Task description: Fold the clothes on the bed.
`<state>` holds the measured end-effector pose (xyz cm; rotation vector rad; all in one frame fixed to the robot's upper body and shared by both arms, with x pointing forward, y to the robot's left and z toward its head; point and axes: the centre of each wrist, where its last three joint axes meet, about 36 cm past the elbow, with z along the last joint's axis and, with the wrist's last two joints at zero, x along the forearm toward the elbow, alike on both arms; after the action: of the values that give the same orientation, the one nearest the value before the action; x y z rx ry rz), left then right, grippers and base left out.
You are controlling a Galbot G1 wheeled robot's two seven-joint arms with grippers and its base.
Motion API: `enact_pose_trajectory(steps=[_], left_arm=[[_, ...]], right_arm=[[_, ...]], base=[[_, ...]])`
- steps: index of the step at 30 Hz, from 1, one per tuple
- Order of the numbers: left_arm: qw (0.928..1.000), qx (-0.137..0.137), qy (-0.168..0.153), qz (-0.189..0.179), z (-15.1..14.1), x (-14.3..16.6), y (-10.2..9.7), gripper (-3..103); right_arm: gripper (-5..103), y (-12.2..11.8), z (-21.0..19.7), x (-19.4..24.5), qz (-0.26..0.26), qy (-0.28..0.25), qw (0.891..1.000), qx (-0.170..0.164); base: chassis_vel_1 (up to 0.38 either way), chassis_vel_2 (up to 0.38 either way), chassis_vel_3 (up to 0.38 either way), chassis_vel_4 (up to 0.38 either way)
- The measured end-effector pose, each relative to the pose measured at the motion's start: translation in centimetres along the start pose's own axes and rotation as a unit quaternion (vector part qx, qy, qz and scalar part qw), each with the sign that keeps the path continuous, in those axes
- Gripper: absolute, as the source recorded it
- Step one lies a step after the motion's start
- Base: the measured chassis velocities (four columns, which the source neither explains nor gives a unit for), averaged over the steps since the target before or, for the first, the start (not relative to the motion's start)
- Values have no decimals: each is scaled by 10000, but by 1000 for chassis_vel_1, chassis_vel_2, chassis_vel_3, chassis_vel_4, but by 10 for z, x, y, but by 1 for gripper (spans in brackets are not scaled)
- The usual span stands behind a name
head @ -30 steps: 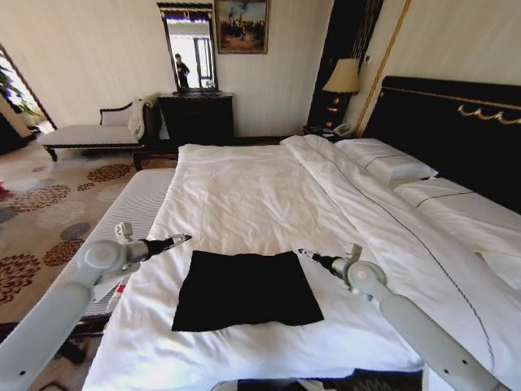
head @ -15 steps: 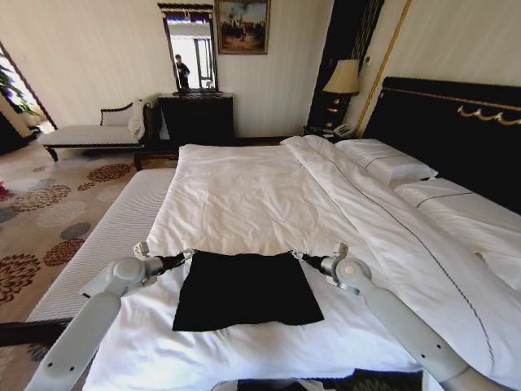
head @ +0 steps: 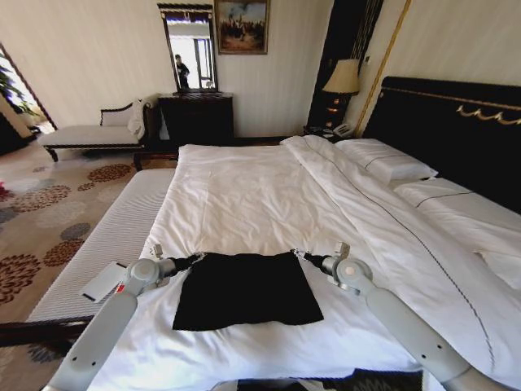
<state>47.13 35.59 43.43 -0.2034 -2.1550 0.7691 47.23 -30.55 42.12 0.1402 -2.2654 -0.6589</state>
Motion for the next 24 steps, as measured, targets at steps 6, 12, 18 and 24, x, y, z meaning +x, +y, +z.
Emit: enact_pose_trajectory(steps=[6,12,18,24], left_arm=[[9999,-89,-30,-61,0,7,3,42],[9999,-135,-35,-85,2,10,3,20],[9998,-164,-32,-118,4,10,3,2],[9997,-213,-58,-131,3,13,1,0]], right_arm=[[100,-1,2,-4,-308,16,9995,-45],[100,-15,12,-9,-755,-119,9971,36],[100,-16,25,-13,-1091,-149,9938,144],[95,-11,34,-18,-1247,-172,9916,297]], base=[[0,0,0,0],[0,0,0,0],[0,0,0,0],[0,0,0,0]])
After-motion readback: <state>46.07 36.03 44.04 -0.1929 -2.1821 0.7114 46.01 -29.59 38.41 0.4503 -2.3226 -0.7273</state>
